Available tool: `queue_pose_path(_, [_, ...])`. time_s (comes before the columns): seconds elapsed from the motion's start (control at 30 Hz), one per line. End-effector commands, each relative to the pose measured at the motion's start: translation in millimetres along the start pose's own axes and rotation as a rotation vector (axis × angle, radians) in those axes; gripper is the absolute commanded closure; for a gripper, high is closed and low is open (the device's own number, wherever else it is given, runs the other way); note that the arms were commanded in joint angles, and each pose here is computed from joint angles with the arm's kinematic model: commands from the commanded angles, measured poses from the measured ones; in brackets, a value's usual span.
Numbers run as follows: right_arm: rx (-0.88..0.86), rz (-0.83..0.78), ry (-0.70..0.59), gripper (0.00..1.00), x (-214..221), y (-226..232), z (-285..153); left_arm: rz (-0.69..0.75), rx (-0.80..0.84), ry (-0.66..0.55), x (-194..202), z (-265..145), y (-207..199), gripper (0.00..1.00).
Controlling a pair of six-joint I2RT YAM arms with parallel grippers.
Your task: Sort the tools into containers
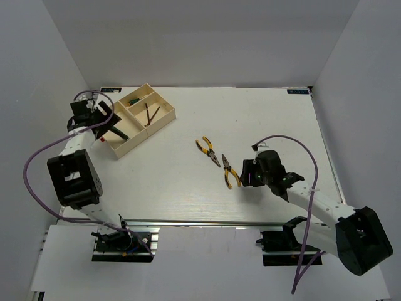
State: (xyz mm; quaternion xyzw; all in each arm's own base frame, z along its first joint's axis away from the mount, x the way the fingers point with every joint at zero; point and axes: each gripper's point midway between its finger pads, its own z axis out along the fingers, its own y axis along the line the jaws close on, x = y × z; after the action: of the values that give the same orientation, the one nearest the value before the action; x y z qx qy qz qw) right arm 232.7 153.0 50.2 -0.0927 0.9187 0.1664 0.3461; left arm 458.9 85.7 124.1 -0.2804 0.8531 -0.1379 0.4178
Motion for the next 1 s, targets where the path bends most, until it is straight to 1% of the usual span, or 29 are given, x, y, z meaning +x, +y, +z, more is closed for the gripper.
queue_pose_path(0.0, [-0.044,-0.018,-0.015,0.4,-15,12,-1,0.078,0.106,-0.141,-48,-49,-51,0.08])
queue_pose_path(0.03, [-0.042,-0.019,-0.004,0.42,-14,12,1,0.08,0.104,-0.152,-50,-54,-53,0.05])
queue_pose_path(0.1, [-0.072,-0.021,0.018,0.43,-10,18,2,0.111,0.125,-0.171,-50,-68,-66,0.02])
queue_pose_path(0.13, [-0.066,-0.016,0.031,0.44,-8,16,5,0.118,0.115,-0.183,-52,-71,-65,0.02])
queue_pose_path(0.23, [-0.069,-0.011,0.049,0.44,-5,17,7,0.153,0.11,-0.174,-45,-73,-70,0.02])
queue_pose_path(0.4, [-0.061,-0.002,0.037,0.44,-5,16,6,0.167,0.146,-0.125,-28,-71,-82,0.02])
queue_pose_path(0.57, [-0.058,-0.002,0.065,0.46,3,14,11,0.198,0.215,-0.103,0,-95,-106,0.02])
queue_pose_path(0.6, [-0.057,-0.005,0.076,0.48,5,14,14,0.2,0.223,-0.079,12,-97,-105,0.02])
queue_pose_path(0.67, [-0.066,-0.01,0.086,0.5,6,16,16,0.217,0.264,-0.073,26,-112,-118,0.02])
queue_pose_path(0.7, [-0.067,-0.012,0.094,0.5,7,17,18,0.219,0.262,-0.047,40,-112,-115,0.02])
queue_pose_path(0.73, [-0.074,-0.012,0.093,0.51,6,18,18,0.237,0.277,-0.026,52,-116,-121,0.02])
queue_pose_path(0.8, [-0.077,-0.015,0.085,0.51,1,21,19,0.263,0.315,-0.015,66,-127,-129,0.02])
queue_pose_path(0.83, [-0.069,-0.014,0.087,0.51,1,19,21,0.275,0.317,0.014,80,-126,-126,0.02])
queue_pose_path(0.87, [-0.066,-0.018,0.094,0.51,1,19,22,0.299,0.339,0.041,94,-131,-133,0.02])
queue_pose_path(0.9, [-0.064,-0.021,0.099,0.51,1,19,23,0.312,0.337,0.057,103,-131,-133,0.02])
queue_pose_path(0.93, [-0.057,-0.02,0.107,0.51,2,18,25,0.323,0.324,0.092,118,-129,-127,0.02])
queue_pose_path(0.97, [-0.054,-0.024,0.119,0.51,4,18,26,0.342,0.332,0.119,133,-130,-130,0.02])
